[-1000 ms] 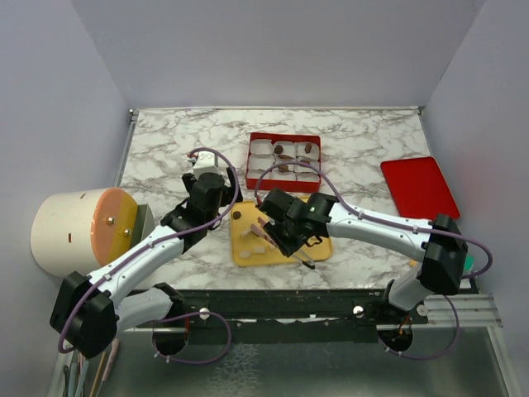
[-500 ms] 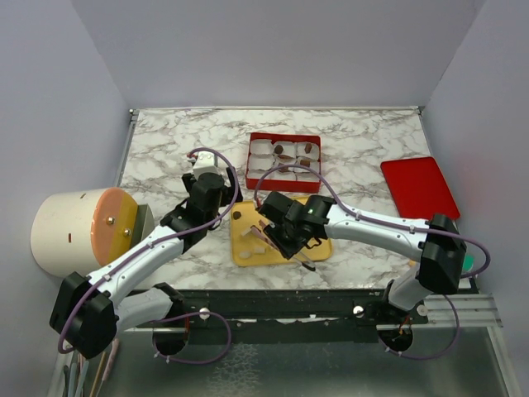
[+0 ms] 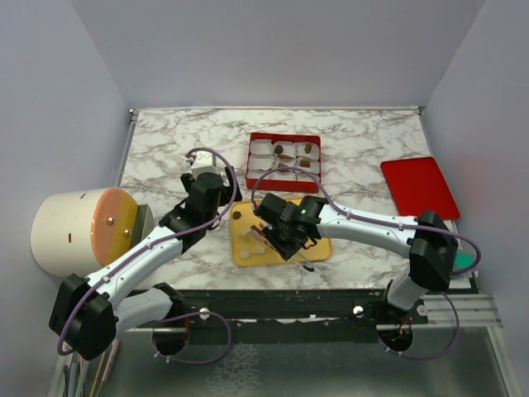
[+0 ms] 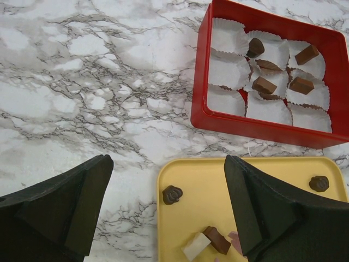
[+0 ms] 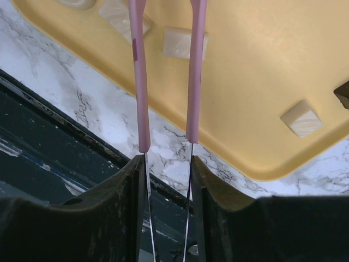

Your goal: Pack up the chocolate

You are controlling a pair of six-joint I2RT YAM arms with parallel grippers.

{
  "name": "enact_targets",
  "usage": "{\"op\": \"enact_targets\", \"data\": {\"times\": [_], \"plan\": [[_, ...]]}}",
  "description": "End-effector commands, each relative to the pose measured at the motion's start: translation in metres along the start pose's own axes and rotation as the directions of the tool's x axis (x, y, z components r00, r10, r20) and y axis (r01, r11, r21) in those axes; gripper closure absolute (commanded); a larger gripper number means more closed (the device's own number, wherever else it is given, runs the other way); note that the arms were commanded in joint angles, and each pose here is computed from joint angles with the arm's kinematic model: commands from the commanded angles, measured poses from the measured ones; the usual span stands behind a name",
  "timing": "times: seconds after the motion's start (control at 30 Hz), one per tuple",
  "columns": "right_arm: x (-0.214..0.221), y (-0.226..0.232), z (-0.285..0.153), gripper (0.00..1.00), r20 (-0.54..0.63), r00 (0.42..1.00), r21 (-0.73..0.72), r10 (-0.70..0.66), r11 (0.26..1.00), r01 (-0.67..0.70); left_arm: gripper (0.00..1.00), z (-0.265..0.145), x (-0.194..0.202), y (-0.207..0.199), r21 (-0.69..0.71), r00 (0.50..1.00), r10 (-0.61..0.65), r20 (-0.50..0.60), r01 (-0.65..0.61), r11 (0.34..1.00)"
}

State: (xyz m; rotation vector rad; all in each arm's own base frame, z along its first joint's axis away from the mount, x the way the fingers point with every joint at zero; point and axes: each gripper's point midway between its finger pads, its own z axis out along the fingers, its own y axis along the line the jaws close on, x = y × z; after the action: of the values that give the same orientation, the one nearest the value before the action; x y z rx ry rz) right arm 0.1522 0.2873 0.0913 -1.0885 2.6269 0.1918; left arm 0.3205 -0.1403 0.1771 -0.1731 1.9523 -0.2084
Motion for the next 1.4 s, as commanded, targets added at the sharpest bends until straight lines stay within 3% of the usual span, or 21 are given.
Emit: {"op": "enact_targets", "data": {"times": [0.0, 0.53, 0.8, 0.97, 1.37], "plan": [[-0.014, 0.005, 0.004, 0.59, 0.027, 0.999, 0.000, -0.020, 1.000, 0.020, 0.06, -0.003, -0.006, 0.003, -0.009, 1.000, -0.013, 0.015, 0.013, 1.000], [-0.021, -0.001, 0.014, 0.61, 0.013, 0.999, 0.045, -0.036, 0.998, 0.036, 0.06, 0.000, -0.005, 0.003, 0.002, 1.000, -0.014, 0.017, 0.014, 1.000], [-0.013, -0.012, 0.016, 0.93, -0.018, 1.000, 0.093, -0.013, 0.996, 0.015, 0.06, 0.001, -0.005, 0.004, 0.003, 1.000, -0.020, 0.018, 0.020, 1.000], [-0.017, -0.014, 0.003, 0.99, 0.008, 1.000, 0.102, 0.004, 0.995, -0.005, 0.06, 0.001, -0.009, 0.005, 0.002, 0.999, -0.025, 0.024, 0.025, 1.000], [-0.062, -0.041, -0.047, 0.98, 0.174, 0.981, 0.187, 0.083, 0.976, -0.116, 0.06, -0.002, -0.018, 0.010, -0.032, 0.998, -0.048, 0.046, 0.049, 0.998]]}}
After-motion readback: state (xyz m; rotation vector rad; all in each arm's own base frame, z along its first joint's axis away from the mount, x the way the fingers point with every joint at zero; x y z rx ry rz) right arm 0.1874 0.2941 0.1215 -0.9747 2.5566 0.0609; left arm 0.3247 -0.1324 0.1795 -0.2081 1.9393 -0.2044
